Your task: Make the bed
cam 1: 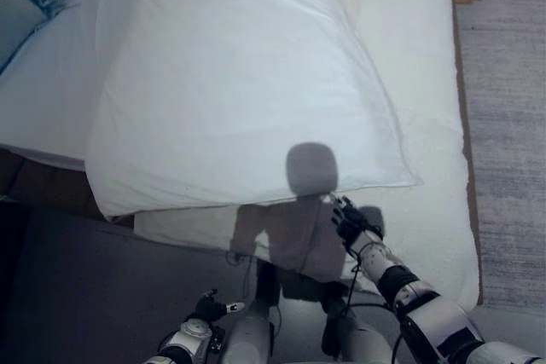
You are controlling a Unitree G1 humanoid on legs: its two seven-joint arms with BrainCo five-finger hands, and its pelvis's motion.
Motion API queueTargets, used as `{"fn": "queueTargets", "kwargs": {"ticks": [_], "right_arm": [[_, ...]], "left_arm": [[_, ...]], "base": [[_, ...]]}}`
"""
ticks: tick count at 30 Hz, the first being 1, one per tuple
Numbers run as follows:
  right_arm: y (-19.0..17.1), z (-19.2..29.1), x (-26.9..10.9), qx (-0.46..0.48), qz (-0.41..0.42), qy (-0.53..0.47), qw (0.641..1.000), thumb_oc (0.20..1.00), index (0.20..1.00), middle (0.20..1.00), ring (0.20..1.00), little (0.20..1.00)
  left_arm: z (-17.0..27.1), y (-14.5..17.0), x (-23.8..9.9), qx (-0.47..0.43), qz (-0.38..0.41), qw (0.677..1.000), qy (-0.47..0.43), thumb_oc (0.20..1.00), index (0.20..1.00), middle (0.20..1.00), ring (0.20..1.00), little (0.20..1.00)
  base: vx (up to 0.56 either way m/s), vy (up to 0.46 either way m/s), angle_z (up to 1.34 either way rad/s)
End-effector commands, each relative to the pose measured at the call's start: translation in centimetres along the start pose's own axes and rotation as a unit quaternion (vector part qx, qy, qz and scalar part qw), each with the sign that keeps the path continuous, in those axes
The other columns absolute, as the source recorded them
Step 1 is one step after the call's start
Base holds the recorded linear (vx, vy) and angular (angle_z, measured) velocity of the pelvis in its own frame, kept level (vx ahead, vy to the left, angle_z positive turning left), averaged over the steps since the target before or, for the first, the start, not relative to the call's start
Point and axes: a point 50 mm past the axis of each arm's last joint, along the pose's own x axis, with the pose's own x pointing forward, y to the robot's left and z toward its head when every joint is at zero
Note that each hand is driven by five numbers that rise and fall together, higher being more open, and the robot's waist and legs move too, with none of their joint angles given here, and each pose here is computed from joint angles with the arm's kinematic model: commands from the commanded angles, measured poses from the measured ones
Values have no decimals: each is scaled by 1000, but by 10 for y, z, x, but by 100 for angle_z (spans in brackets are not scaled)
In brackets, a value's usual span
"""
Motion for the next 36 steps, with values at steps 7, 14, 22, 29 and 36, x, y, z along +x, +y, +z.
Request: {"fn": "queueTargets", "kwargs": {"ticks": [7, 14, 22, 29, 36], "right_arm": [[39, 46, 4, 147, 11, -82, 986, 1000, 1000, 1000, 1000, 1000], [48, 94, 6, 188, -7, -138, 972, 1000, 1000, 1000, 1000, 1000], [57, 130, 2, 263, -36, -171, 949, 1000, 1000, 1000, 1000, 1000], [94, 168, -13, 252, 13, -227, 941, 347, 347, 347, 347, 347], [127, 168, -30, 142, 80, -283, 945, 200, 200, 200, 200, 200]], "left_arm": [[26, -10, 2, -2, -7, 999, -33, 1000, 1000, 1000, 1000, 1000], [47, -18, 1, -11, -24, 997, -71, 1000, 1000, 1000, 1000, 1000], [62, -26, -1, -5, -34, 995, -94, 1000, 1000, 1000, 1000, 1000], [69, -26, -3, 0, -31, 993, -112, 1000, 1000, 1000, 1000, 1000], [74, -23, -5, -29, -22, 990, -133, 1000, 1000, 1000, 1000, 1000]], "base": [[33, 24, 16], [30, 14, 15], [19, 5, 12], [4, 6, 3], [0, 0, 0]]}}
